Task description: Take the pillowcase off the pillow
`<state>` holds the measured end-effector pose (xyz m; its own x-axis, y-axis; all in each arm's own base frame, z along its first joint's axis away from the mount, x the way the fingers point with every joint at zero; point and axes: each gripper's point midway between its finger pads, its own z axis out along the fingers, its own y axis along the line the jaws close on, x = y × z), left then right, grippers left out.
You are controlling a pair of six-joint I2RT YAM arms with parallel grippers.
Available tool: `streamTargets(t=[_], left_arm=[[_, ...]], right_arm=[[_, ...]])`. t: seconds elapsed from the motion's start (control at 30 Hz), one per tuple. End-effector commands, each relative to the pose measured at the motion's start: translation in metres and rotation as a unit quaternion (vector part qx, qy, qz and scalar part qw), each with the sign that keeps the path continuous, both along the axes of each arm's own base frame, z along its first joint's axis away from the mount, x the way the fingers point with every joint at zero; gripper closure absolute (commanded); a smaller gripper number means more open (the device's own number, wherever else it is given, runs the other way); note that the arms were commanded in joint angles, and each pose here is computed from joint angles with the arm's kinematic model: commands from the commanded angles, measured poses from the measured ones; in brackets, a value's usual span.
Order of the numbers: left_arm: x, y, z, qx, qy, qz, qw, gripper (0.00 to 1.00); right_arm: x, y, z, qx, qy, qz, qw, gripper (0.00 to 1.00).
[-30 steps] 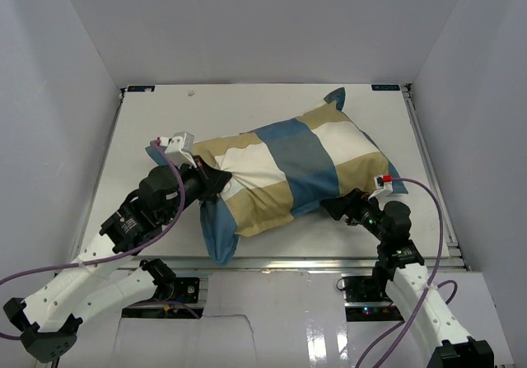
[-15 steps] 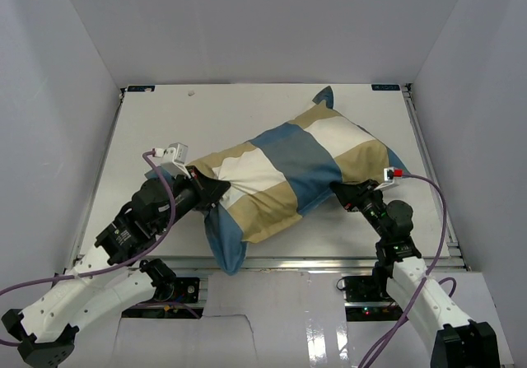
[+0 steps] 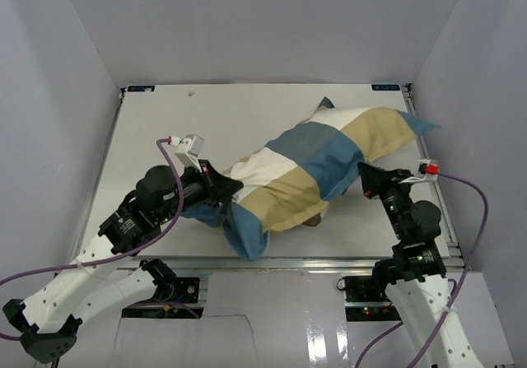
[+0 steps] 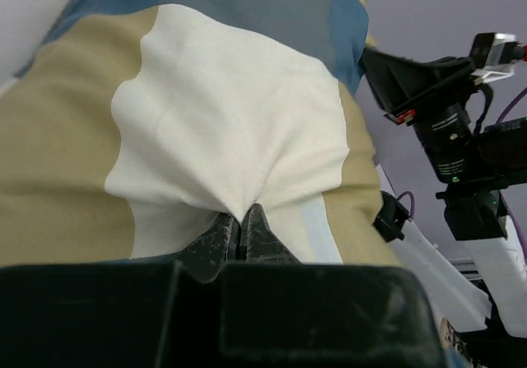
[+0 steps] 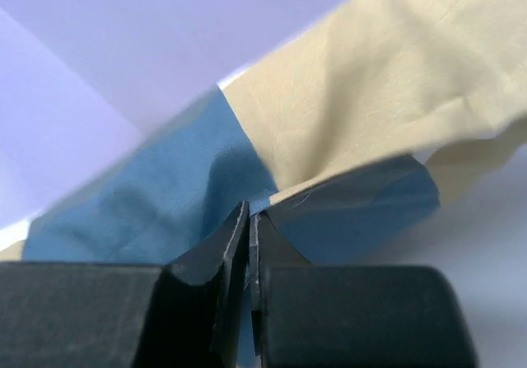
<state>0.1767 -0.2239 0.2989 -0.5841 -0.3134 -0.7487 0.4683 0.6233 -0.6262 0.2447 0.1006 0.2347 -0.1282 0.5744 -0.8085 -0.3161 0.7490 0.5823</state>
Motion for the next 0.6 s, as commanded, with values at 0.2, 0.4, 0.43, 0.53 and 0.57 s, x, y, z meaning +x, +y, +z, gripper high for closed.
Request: streamTargets(t=[0.2,0.4,0.43,0.53,0.57], left_arm=[[0.010,-0.015,0.071,-0.026,-0.070,-0.021,0.997,1.00],[0.032,-0.002,0.056,0.018,-0.074,0.038,0.996,0.98],[0.038,0.003,0.050,0.032,-0.071,0.057,0.995,0.98],[0.053,0.020,0.035,0.075,-0.070,0.112,0.988,0.74],[0.058,0.024,0.031,0.088,-0.069,0.125,0.986,0.42]], right_arm=[[-0.007,-0.025,0.184,-0.035,-0.158,-0.067,0.985,0.92],[0.022,-0.007,0.175,-0.065,-0.123,-0.031,0.990,0.92],[0.024,-0.005,0.170,-0.066,-0.121,-0.028,0.990,0.92],[0.037,-0.001,0.146,-0.070,-0.104,-0.023,0.992,0.92],[0.046,0.000,0.132,-0.076,-0.083,-0.024,0.993,0.92]])
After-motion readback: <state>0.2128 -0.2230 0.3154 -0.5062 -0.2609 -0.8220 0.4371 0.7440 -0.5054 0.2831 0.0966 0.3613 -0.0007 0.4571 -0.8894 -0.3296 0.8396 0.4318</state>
